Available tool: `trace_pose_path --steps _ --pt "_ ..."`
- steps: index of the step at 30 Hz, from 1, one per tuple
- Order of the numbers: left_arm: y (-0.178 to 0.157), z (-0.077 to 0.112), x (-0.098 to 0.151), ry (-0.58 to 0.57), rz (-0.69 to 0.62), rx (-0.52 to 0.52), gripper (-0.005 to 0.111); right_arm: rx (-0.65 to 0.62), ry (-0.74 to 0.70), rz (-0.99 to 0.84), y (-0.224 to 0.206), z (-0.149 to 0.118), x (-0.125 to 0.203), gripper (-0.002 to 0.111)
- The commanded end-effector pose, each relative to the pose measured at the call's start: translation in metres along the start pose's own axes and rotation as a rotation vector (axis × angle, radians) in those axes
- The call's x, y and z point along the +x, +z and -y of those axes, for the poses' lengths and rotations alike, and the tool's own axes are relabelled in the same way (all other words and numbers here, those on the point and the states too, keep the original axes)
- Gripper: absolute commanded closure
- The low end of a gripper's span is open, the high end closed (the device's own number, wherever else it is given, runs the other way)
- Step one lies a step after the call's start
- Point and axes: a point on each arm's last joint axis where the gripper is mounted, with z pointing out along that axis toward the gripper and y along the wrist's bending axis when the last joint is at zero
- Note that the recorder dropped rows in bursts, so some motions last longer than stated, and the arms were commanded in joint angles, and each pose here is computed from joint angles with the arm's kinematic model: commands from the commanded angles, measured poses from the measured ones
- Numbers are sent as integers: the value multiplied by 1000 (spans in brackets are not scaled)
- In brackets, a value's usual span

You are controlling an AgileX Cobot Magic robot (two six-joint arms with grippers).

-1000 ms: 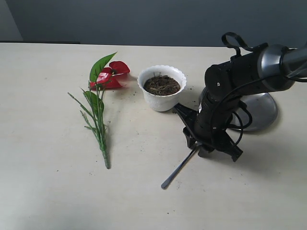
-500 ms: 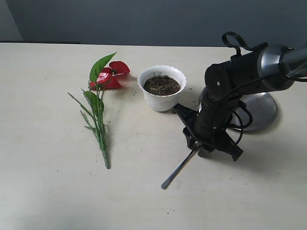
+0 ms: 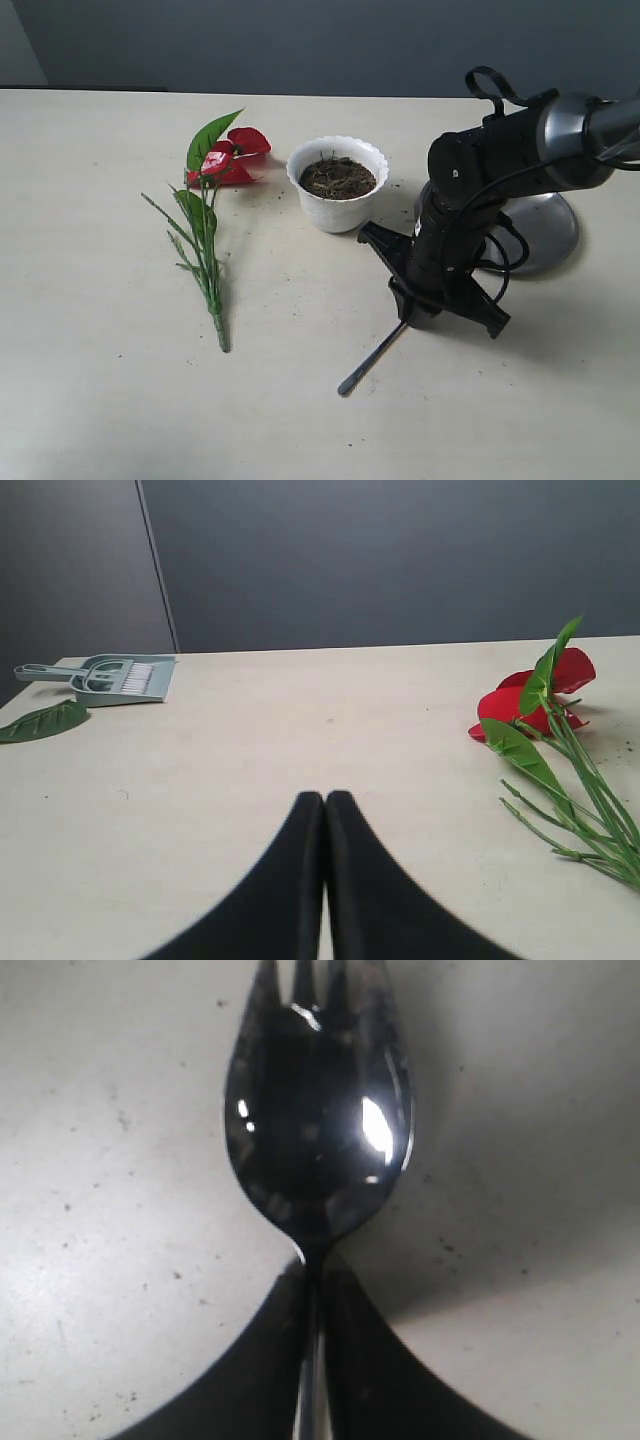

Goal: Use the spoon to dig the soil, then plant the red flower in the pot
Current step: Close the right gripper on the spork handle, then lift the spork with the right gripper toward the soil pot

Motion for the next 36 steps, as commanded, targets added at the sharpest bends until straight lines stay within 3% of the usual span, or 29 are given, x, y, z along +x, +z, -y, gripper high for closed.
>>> trace_pose_path --steps 1,6,10,22,36 --pt "0 0 2 -4 -2 0 106 14 12 -27 12 1 3 95" --pt "0 0 2 -4 -2 0 106 12 17 -31 12 1 3 96" --pt "0 0 2 -4 -2 0 106 17 3 -21 12 2 2 109" --pt "0 0 2 -4 -2 0 106 20 -50 18 6 2 -1 109" --pt "0 0 2 -4 -2 0 106 -98 -253 155 -57 2 -2 109"
